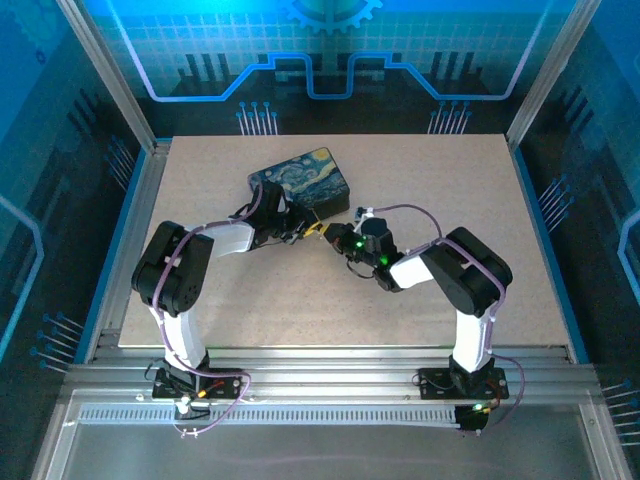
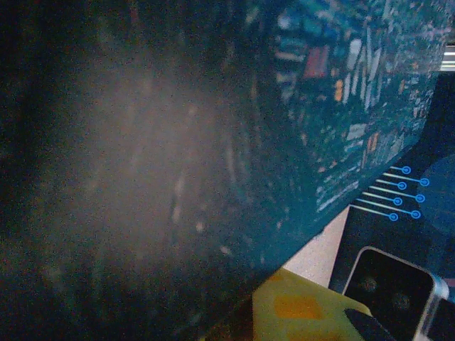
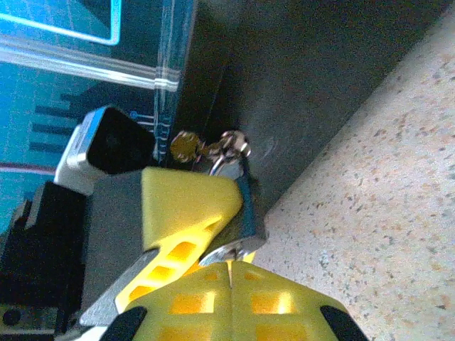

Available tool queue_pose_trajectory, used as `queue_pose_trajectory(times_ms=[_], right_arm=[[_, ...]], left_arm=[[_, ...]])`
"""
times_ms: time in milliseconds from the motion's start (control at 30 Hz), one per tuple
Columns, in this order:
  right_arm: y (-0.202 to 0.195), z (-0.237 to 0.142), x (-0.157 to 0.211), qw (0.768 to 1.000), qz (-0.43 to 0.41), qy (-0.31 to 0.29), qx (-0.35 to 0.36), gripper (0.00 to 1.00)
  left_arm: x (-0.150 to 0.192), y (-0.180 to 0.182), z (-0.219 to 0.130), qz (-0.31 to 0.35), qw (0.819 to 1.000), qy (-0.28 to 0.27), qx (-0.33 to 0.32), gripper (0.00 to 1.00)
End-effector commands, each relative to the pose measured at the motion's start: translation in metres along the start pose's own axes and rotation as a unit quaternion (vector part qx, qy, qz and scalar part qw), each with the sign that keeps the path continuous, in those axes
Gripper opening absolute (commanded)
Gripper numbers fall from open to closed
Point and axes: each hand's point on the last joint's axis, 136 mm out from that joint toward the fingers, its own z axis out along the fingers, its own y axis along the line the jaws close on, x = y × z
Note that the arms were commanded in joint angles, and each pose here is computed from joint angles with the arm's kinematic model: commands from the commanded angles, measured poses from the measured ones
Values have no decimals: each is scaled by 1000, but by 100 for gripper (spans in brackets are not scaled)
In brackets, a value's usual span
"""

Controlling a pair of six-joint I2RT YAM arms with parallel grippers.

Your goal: Unlock the padlock with the key

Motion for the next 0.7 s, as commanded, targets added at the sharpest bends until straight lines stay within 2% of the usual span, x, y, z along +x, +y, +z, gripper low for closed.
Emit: queue_pose_trajectory(times_ms=[0,67,167,267,400,600,667], right_arm=[[-11,0,-10,999,38,-2,-3,0],[-14,0,-11,999,44,4,-3,0],[-17,-1,-13,999,45,8,-1,0],[-15,-4,-15,1000,27,16,-3,0],[-11,-8,-14,1000,-10,26,7,0],[-25,-19,-18,995,-62,29,75,1],[-31,-22,-21,989,-91,36,108,11]], left_arm=[[70,78,0,-195,965,129,-119,20],[69,76,-2,-191,966,127,-117,25],[65,74,-5,-188,968,119,-116,28],[63,74,-7,-187,968,116,-118,24],[63,79,-6,-190,967,118,-124,25],[65,69,-17,-169,970,120,-124,52],[64,63,-26,-150,973,117,-131,56]])
